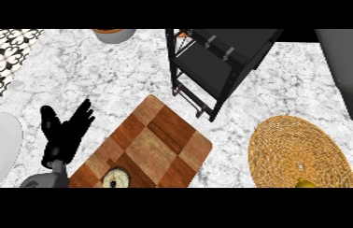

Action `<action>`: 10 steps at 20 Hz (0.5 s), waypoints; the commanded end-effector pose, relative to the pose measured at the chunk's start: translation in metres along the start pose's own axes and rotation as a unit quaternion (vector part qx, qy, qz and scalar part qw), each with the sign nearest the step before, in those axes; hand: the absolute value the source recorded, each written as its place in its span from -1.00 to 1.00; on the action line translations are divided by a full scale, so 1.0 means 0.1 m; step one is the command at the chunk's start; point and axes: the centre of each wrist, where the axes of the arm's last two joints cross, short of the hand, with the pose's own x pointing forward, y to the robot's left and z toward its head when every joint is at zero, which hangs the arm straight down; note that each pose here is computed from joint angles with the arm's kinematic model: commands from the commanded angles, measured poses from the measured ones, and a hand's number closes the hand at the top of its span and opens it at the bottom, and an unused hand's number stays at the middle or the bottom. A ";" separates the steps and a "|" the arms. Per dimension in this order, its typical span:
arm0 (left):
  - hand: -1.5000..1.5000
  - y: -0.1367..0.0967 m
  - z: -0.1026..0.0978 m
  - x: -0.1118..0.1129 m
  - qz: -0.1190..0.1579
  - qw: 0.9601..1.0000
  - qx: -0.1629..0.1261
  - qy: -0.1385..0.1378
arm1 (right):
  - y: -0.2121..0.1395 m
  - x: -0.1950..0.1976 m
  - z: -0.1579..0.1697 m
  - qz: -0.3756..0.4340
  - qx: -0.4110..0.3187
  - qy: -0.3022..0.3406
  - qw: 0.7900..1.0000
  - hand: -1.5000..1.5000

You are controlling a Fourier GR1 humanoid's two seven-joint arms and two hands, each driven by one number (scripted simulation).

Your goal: Pick the bell pepper from the placemat and place it in the tiered shelf

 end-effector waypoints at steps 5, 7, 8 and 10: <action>0.00 0.09 -0.10 0.17 0.005 1.000 -0.008 0.001 | -0.03 -0.11 0.00 -0.142 -0.046 0.037 0.988 -1.00; 0.00 0.04 -0.04 -0.17 -0.002 1.000 -0.005 0.001 | -0.25 0.00 -0.01 -0.183 -0.048 0.027 0.982 -1.00; 0.00 0.10 -0.06 -0.01 0.003 1.000 0.007 -0.001 | 0.03 -0.01 -0.14 -0.216 -0.052 0.036 0.974 -1.00; 0.00 -0.06 -0.05 -0.02 0.007 1.000 -0.002 -0.004 | -0.25 -0.05 0.01 -0.238 -0.066 0.031 0.968 -1.00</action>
